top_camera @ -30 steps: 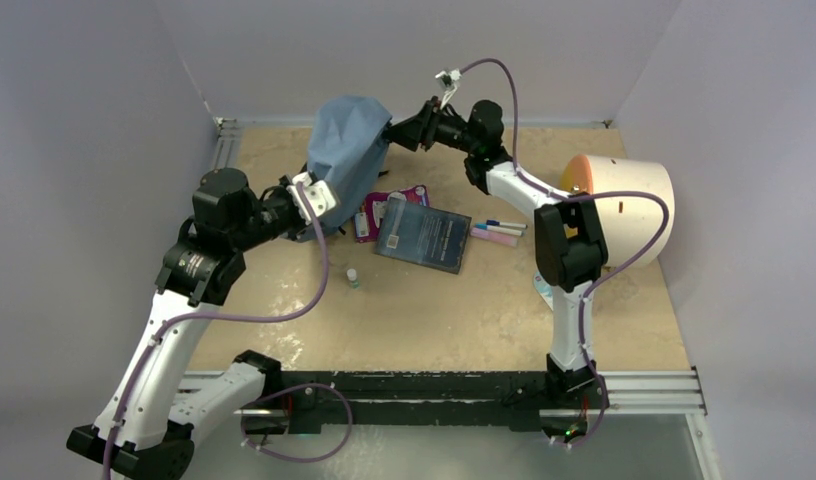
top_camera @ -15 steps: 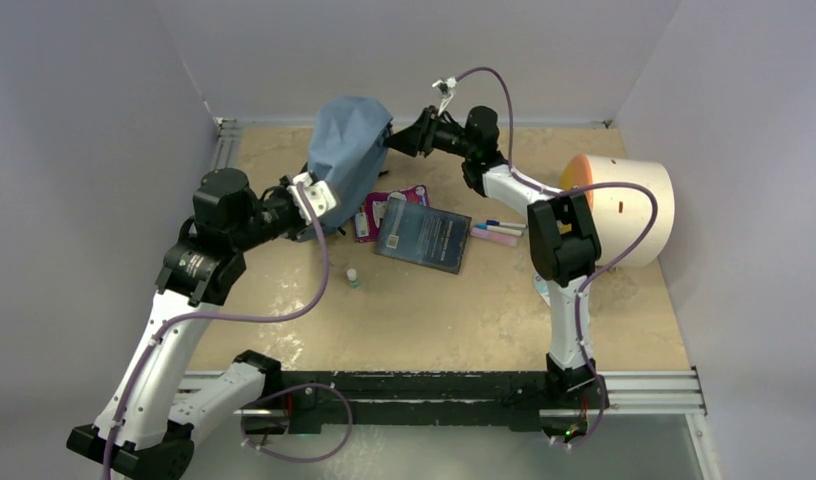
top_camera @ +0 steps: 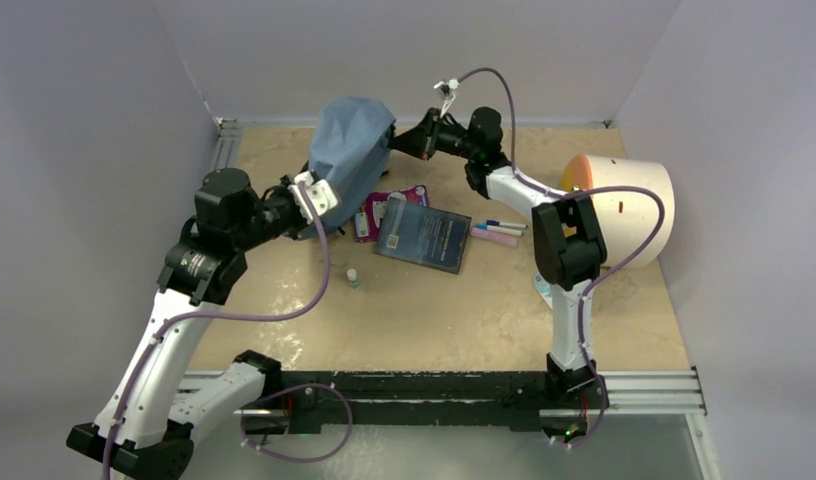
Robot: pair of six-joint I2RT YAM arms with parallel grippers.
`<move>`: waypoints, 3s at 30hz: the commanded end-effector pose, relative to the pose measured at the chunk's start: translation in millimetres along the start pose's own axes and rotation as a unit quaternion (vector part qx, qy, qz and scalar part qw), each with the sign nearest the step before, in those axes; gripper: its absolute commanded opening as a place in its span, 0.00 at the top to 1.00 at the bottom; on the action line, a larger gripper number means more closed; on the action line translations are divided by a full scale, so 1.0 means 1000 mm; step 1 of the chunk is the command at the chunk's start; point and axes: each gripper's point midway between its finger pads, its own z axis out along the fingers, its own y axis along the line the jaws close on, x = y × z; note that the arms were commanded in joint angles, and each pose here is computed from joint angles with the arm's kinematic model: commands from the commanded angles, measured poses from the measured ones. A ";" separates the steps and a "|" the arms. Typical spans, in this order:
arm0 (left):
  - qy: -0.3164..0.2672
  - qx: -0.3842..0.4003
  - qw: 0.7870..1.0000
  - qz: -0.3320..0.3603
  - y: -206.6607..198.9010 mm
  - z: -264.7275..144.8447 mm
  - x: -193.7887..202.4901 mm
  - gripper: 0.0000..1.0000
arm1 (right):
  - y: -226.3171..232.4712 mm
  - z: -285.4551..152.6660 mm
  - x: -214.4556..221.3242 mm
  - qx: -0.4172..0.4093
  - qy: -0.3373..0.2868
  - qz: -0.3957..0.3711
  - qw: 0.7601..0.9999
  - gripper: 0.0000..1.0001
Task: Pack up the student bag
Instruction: Unzip the student bag at the center of the board.
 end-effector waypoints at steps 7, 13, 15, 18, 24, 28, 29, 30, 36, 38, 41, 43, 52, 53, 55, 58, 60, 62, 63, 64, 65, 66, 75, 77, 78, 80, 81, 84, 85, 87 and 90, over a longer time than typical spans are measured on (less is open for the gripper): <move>0.013 -0.052 0.998 -0.027 0.028 0.008 -0.005 1.00 | 0.032 -0.025 -0.039 0.044 0.006 -0.103 0.994 1.00; 0.030 -0.078 0.996 -0.037 0.037 0.007 0.002 1.00 | 0.024 -0.037 -0.047 0.111 0.005 -0.130 0.985 1.00; 0.026 -0.078 0.996 -0.036 0.036 0.006 0.001 1.00 | 0.021 -0.039 -0.047 0.124 0.001 -0.126 0.984 1.00; 0.017 -0.064 0.997 -0.032 0.031 0.005 -0.003 1.00 | 0.022 -0.037 -0.044 0.112 -0.005 -0.104 0.988 1.00; -0.024 -0.010 1.000 -0.013 0.007 0.003 -0.015 1.00 | 0.038 -0.026 -0.037 0.033 -0.020 -0.040 0.998 0.93; -0.019 -0.011 1.000 -0.012 0.007 0.001 -0.013 1.00 | 0.046 -0.022 -0.041 0.004 -0.030 -0.030 0.999 0.98; -0.018 -0.015 1.000 -0.011 0.008 0.000 -0.013 1.00 | 0.047 -0.023 -0.041 0.001 -0.029 -0.030 0.999 1.00; -0.016 -0.018 1.000 -0.012 0.010 0.000 -0.013 1.00 | 0.047 -0.023 -0.040 0.000 -0.028 -0.030 0.999 1.00; 0.004 -0.050 0.998 -0.032 0.023 0.006 -0.004 1.00 | 0.063 -0.032 -0.039 -0.003 -0.024 -0.049 0.999 1.00; 0.011 -0.068 0.997 -0.044 0.030 0.009 -0.001 1.00 | 0.077 -0.035 -0.048 -0.005 -0.027 -0.069 0.997 1.00; 0.022 -0.092 0.993 -0.067 0.041 0.013 0.003 1.00 | 0.097 -0.040 -0.059 -0.009 -0.032 -0.091 0.995 1.00; 0.028 -0.099 0.992 -0.078 0.044 0.015 0.005 1.00 | 0.110 -0.045 -0.065 -0.014 -0.038 -0.104 0.994 1.00; 0.036 -0.119 0.987 -0.102 0.052 0.019 0.009 1.00 | 0.155 -0.057 -0.085 -0.019 -0.047 -0.152 0.987 1.00; 0.036 -0.121 0.987 -0.103 0.052 0.019 0.008 1.00 | 0.156 -0.057 -0.084 -0.013 -0.045 -0.151 0.987 1.00; 0.033 -0.124 0.986 -0.105 0.054 0.019 0.006 1.00 | 0.161 -0.055 -0.085 0.000 -0.040 -0.172 0.984 1.00; 0.034 -0.132 0.985 -0.108 0.059 0.020 0.005 1.00 | 0.166 -0.046 -0.083 0.026 -0.026 -0.199 0.979 1.00; 0.033 -0.133 0.985 -0.109 0.060 0.021 0.004 1.00 | 0.173 -0.038 -0.079 0.039 -0.015 -0.220 0.975 1.00; 0.033 -0.134 0.984 -0.109 0.062 0.021 0.003 1.00 | 0.183 -0.031 -0.076 0.046 -0.008 -0.236 0.971 1.00; 0.033 -0.134 0.984 -0.110 0.062 0.022 0.002 1.00 | 0.188 -0.029 -0.074 0.045 -0.005 -0.242 0.969 1.00; 0.033 -0.133 0.984 -0.111 0.062 0.022 0.002 1.00 | 0.195 -0.026 -0.072 0.038 -0.003 -0.247 0.968 1.00; 0.033 -0.132 0.984 -0.111 0.062 0.022 0.003 1.00 | 0.203 -0.025 -0.071 0.030 -0.003 -0.250 0.968 1.00; 0.034 -0.131 0.985 -0.111 0.061 0.023 0.003 1.00 | 0.210 -0.024 -0.071 0.022 -0.003 -0.253 0.967 1.00; 0.034 -0.136 0.984 -0.110 0.061 0.019 0.003 1.00 | 0.191 -0.037 -0.057 0.084 -0.007 -0.250 0.965 1.00; 0.034 -0.139 0.984 -0.108 0.061 0.016 0.003 1.00 | 0.162 -0.047 -0.047 0.149 -0.012 -0.231 0.961 1.00; 0.034 -0.139 0.984 -0.108 0.061 0.015 0.003 1.00 | 0.148 -0.052 -0.042 0.175 -0.013 -0.224 0.959 1.00; 0.035 -0.138 0.984 -0.109 0.060 0.016 0.004 1.00 | 0.124 -0.059 -0.030 0.218 -0.018 -0.208 0.954 1.00; 0.034 -0.137 0.984 -0.109 0.059 0.016 0.004 1.00 | 0.115 -0.062 -0.024 0.230 -0.020 -0.200 0.952 1.00; 0.034 -0.136 0.984 -0.109 0.058 0.015 0.004 1.00 | 0.086 -0.070 -0.013 0.269 -0.028 -0.167 0.948 1.00; 0.035 -0.135 0.984 -0.110 0.058 0.015 0.004 1.00 | 0.077 -0.073 -0.013 0.279 -0.034 -0.155 0.947 1.00; 0.034 -0.135 0.984 -0.108 0.058 0.014 0.003 1.00 | 0.062 -0.080 -0.014 0.295 -0.044 -0.135 0.945 1.00; 0.033 -0.135 0.985 -0.105 0.057 0.012 0.002 1.00 | 0.041 -0.087 -0.020 0.309 -0.058 -0.111 0.943 1.00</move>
